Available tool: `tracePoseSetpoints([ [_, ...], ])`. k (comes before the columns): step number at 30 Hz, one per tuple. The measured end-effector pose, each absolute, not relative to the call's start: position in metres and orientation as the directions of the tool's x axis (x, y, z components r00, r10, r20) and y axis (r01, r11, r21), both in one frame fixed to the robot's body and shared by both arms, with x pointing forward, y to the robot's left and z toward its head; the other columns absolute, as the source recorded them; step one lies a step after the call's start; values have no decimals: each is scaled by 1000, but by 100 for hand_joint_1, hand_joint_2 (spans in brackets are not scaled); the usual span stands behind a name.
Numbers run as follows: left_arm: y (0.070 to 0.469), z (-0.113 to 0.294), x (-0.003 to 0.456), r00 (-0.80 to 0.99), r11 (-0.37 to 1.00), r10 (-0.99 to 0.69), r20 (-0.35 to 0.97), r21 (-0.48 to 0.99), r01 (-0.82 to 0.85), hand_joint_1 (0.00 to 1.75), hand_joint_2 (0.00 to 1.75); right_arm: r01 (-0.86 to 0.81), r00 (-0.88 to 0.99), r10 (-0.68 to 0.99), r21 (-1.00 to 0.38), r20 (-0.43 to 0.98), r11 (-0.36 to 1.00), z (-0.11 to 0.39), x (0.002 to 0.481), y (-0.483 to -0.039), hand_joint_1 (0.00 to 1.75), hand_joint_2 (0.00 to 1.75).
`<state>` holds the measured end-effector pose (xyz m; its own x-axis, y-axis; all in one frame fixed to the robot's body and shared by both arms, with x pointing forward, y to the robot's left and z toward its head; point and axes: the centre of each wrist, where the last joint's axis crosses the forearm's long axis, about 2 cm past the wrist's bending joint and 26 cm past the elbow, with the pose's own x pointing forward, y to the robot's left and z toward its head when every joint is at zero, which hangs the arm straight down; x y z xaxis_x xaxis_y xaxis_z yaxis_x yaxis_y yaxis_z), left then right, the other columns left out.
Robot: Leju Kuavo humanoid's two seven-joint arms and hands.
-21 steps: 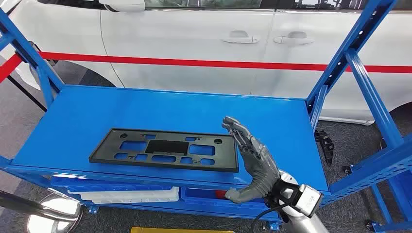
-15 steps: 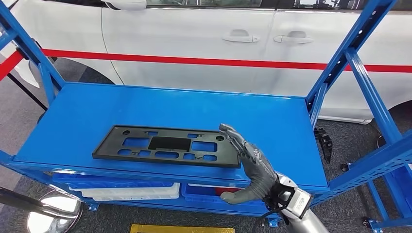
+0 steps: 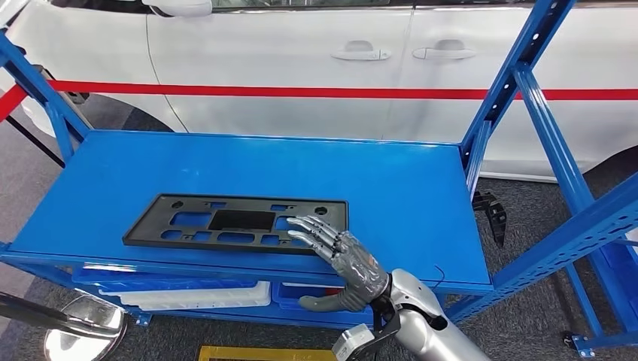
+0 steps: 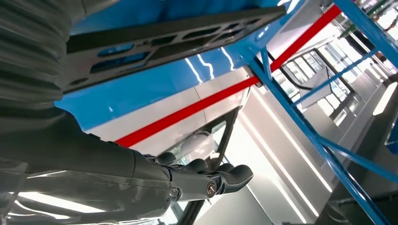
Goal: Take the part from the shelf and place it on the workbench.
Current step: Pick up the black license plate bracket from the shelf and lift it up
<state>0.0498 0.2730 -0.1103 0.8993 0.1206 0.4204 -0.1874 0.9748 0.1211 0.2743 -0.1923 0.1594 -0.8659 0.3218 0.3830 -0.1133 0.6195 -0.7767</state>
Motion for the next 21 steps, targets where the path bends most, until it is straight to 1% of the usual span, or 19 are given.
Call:
tracePoseSetpoints([
  [3, 273, -111, 48, 901, 975, 119, 418, 123, -186, 0, 0, -118, -867, 322, -784, 381, 610, 157, 274, -189, 0, 175],
  [5, 274, -110, 49, 901, 975, 115, 418, 125, -183, 0, 0, -91, -872, 339, -799, 352, 595, 157, 276, -187, 0, 175],
  [9, 274, -110, 49, 901, 976, 112, 420, 125, -180, 0, 0, 63, -887, 425, -862, 184, 503, 161, 284, -175, 0, 175],
  [13, 273, -110, 52, 898, 976, 111, 426, 124, -180, 0, 0, 190, -887, 461, -888, 28, 418, 165, 294, -158, 0, 175],
  [17, 274, -110, 52, 898, 975, 110, 425, 127, -180, 0, 0, 239, -885, 462, -903, -51, 358, 161, 297, -143, 0, 175],
  [21, 273, -110, 53, 898, 975, 112, 426, 129, -183, 0, 0, 304, -869, 482, -889, -111, 342, 169, 303, -128, 0, 175],
])
